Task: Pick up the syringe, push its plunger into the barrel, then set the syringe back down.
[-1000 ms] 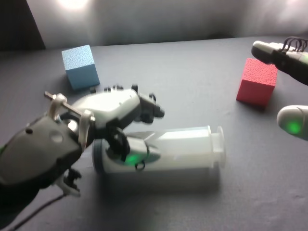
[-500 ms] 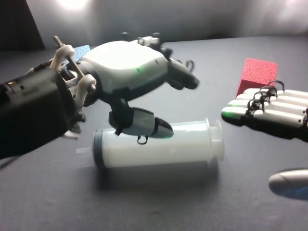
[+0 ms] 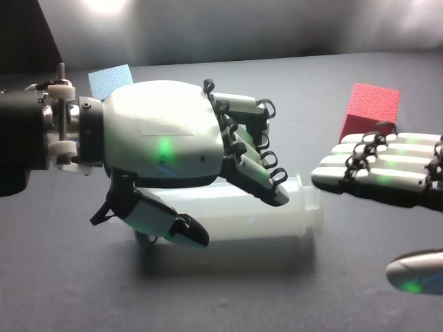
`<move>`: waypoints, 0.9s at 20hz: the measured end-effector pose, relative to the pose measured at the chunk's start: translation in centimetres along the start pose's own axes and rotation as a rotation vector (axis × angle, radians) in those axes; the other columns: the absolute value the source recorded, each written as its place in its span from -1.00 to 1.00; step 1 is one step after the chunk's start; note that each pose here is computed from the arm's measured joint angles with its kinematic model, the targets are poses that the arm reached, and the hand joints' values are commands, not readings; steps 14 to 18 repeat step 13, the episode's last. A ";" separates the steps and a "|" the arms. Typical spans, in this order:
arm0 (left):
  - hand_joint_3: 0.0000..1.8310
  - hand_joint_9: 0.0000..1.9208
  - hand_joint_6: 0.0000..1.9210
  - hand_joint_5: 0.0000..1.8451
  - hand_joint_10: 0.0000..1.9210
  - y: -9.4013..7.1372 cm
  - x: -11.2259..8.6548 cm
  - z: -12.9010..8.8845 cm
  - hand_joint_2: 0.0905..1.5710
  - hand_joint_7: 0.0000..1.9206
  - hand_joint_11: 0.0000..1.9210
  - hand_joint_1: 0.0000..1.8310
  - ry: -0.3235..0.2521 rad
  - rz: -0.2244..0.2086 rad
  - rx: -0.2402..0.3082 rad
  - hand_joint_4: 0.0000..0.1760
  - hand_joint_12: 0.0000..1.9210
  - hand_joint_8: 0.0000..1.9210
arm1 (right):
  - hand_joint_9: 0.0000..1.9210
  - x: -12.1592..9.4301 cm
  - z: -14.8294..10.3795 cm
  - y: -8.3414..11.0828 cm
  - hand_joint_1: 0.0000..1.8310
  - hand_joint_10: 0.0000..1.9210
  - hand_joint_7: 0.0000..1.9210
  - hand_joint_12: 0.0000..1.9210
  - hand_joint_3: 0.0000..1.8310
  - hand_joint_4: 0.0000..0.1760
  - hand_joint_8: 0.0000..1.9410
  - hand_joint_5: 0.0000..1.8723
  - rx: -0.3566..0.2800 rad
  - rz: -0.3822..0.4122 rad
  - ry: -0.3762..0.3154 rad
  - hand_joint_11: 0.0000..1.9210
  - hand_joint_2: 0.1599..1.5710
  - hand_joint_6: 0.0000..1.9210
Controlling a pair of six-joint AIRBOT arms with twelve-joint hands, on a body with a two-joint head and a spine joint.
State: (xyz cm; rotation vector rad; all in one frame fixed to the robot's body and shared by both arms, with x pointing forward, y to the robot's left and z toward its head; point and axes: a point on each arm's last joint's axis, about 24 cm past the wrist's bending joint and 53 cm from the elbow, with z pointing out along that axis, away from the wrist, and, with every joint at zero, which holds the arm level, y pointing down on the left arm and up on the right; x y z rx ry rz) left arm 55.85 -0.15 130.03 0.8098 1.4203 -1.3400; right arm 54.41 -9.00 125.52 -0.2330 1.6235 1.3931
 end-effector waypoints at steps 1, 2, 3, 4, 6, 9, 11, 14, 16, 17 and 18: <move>-1.00 -0.27 -0.99 -0.31 -0.96 -0.1 -0.1 -0.1 0.34 -0.23 -0.86 -0.02 -0.005 -0.008 0.006 -1.00 0.14 -0.99 | -1.00 -0.2 0.1 0.0 -1.00 -1.00 -0.98 -1.00 -1.00 -1.00 -0.99 -1.00 0.002 0.000 -0.004 -0.99 0.59 -1.00; -0.99 -0.30 -1.00 -0.33 -0.98 0.0 -0.1 -0.1 0.39 -0.25 -0.91 -0.07 -0.010 -0.023 0.008 -1.00 0.16 -1.00 | -1.00 -0.5 0.2 0.2 -1.00 -1.00 -1.00 -1.00 -1.00 -1.00 -1.00 -1.00 -0.007 0.018 -0.012 -1.00 0.60 -1.00; -1.00 -0.29 -1.00 -0.32 -0.98 0.0 0.1 -0.2 0.39 -0.24 -0.92 -0.07 -0.012 -0.038 0.007 -1.00 0.19 -1.00 | -1.00 -0.7 0.2 0.4 -1.00 -1.00 -1.00 -1.00 -1.00 -1.00 -1.00 -1.00 -0.013 0.024 -0.016 -1.00 0.59 -1.00; -1.00 -0.28 -0.99 -0.31 -0.97 0.1 0.4 -0.2 0.39 -0.23 -0.92 -0.08 -0.002 -0.033 0.003 -1.00 0.20 -0.99 | -1.00 -1.1 0.3 0.6 -1.00 -1.00 -1.00 -1.00 -1.00 -1.00 -1.00 -1.00 -0.019 0.033 -0.025 -0.99 0.60 -1.00; -1.00 -0.27 -0.99 -0.31 -0.97 0.1 0.0 -0.2 0.40 -0.22 -0.91 -0.09 -0.010 -0.030 0.002 -1.00 0.25 -0.99 | -1.00 -1.5 0.4 0.5 -1.00 -1.00 -0.98 -0.99 -1.00 -1.00 -0.99 -1.00 -0.011 0.029 -0.033 -0.99 0.60 -1.00; -1.00 -0.24 -0.99 -0.28 -0.96 -0.1 -1.2 0.0 0.38 -0.20 -0.87 -0.07 -0.036 -0.021 0.005 -1.00 0.21 -0.99 | -1.00 -2.0 0.6 0.1 -1.00 -1.00 -0.98 -0.99 -1.00 -1.00 -0.99 -1.00 0.011 0.023 -0.040 -0.98 0.59 -1.00; -1.00 -0.24 -1.00 -0.28 -0.96 -0.1 -1.5 0.1 0.38 -0.19 -0.89 -0.06 -0.039 -0.012 -0.003 -1.00 0.24 -0.99 | -0.99 -1.9 0.5 -0.3 -1.00 -1.00 -0.97 -0.99 -1.00 -1.00 -0.99 -1.00 0.027 0.004 -0.037 -0.97 0.59 -1.00; -1.00 -0.24 -1.00 -0.29 -0.96 -0.4 -1.7 0.3 0.35 -0.19 -0.90 0.02 -0.044 -0.009 0.000 -1.00 0.26 -1.00 | -0.96 -1.8 0.6 -0.3 -1.00 -0.99 -0.93 -0.97 -1.00 -1.00 -0.98 -0.96 0.026 -0.011 -0.033 -0.95 0.60 -0.99; -1.00 -0.24 -1.00 -0.29 -0.96 -0.4 -1.7 0.3 0.35 -0.19 -0.90 0.02 -0.044 -0.009 0.000 -1.00 0.26 -1.00 | -0.96 -1.8 0.6 -0.3 -1.00 -0.99 -0.93 -0.97 -1.00 -1.00 -0.98 -0.96 0.026 -0.011 -0.033 -0.95 0.60 -0.99; -1.00 -0.24 -1.00 -0.29 -0.96 -0.4 -1.7 0.3 0.35 -0.19 -0.90 0.02 -0.044 -0.009 0.000 -1.00 0.26 -1.00 | -0.96 -1.8 0.6 -0.3 -1.00 -0.99 -0.93 -0.97 -1.00 -1.00 -0.98 -0.96 0.026 -0.011 -0.033 -0.95 0.60 -0.99; -1.00 -0.24 -1.00 -0.29 -0.96 -0.4 -1.7 0.3 0.35 -0.19 -0.90 0.02 -0.044 -0.009 0.000 -1.00 0.26 -1.00 | -0.96 -1.8 0.6 -0.3 -1.00 -0.99 -0.93 -0.97 -1.00 -1.00 -0.98 -0.96 0.026 -0.011 -0.033 -0.95 0.60 -0.99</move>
